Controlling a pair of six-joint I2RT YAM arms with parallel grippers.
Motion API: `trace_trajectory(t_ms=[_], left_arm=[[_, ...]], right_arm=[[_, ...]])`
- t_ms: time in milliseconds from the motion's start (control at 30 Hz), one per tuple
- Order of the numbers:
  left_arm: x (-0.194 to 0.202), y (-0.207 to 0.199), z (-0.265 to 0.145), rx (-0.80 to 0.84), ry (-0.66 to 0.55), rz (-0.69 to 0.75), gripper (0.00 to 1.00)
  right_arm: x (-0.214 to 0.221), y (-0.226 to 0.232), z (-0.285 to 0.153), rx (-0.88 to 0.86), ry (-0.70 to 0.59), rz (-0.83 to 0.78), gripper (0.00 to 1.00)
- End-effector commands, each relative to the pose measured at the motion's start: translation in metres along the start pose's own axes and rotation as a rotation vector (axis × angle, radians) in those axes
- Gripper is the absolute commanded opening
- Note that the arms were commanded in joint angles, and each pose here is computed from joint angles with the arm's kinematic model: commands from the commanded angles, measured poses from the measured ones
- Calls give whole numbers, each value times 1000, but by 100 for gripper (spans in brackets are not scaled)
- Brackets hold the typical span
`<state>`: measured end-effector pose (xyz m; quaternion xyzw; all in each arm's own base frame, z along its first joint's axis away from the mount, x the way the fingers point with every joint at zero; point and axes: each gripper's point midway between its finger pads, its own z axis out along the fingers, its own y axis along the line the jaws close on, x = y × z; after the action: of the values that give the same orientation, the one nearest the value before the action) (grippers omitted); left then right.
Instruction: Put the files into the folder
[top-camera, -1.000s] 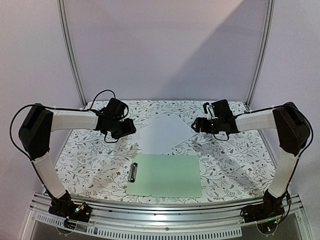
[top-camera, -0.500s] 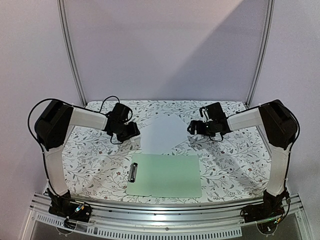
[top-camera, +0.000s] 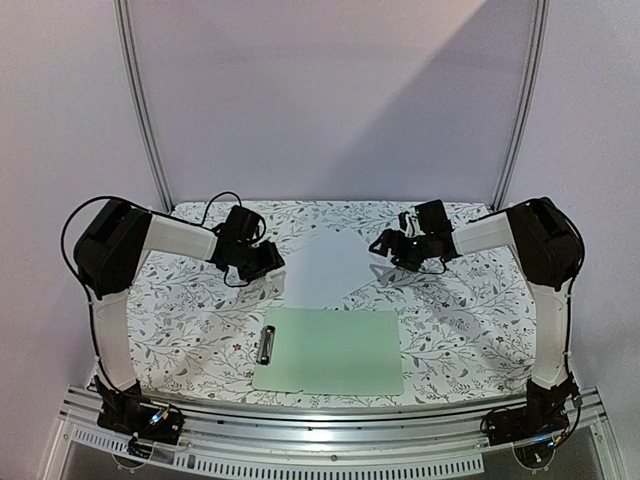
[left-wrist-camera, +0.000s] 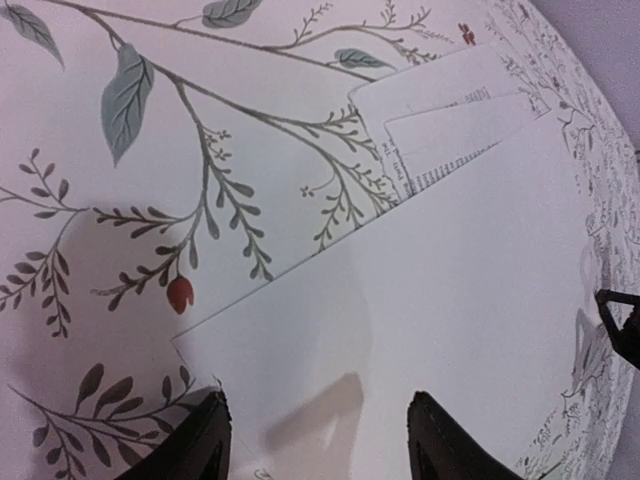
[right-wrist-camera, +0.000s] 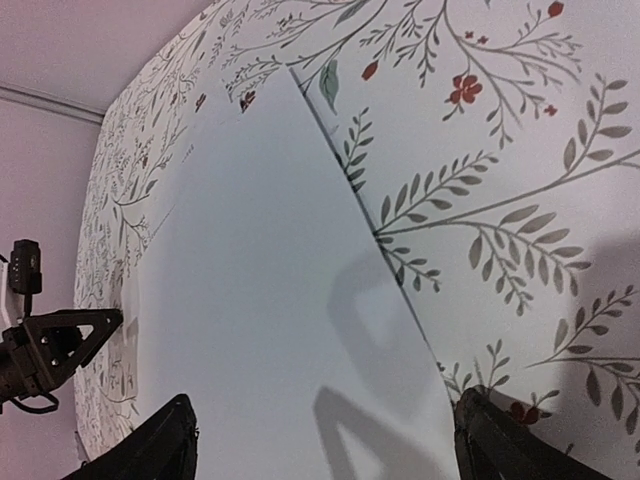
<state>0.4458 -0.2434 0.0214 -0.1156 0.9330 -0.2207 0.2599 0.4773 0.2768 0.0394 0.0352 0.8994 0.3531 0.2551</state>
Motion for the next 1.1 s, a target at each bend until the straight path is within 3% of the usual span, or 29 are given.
trace_trajectory(t_ms=[0, 367, 667, 933, 1067], left_arm=[[24, 22, 16, -43, 89, -24, 60], [37, 25, 22, -52, 125, -23, 59], [42, 28, 24, -67, 134, -16, 59], [40, 27, 21, -74, 128, -11, 59], [39, 25, 19, -73, 125, -8, 59]], right_arm=[[55, -13, 10, 7, 181, 126, 87], [42, 25, -4, -144, 148, 171, 86], [19, 101, -36, -576, 41, 72, 85], [11, 102, -27, -648, 16, 118, 77], [14, 95, -21, -604, 28, 132, 67]])
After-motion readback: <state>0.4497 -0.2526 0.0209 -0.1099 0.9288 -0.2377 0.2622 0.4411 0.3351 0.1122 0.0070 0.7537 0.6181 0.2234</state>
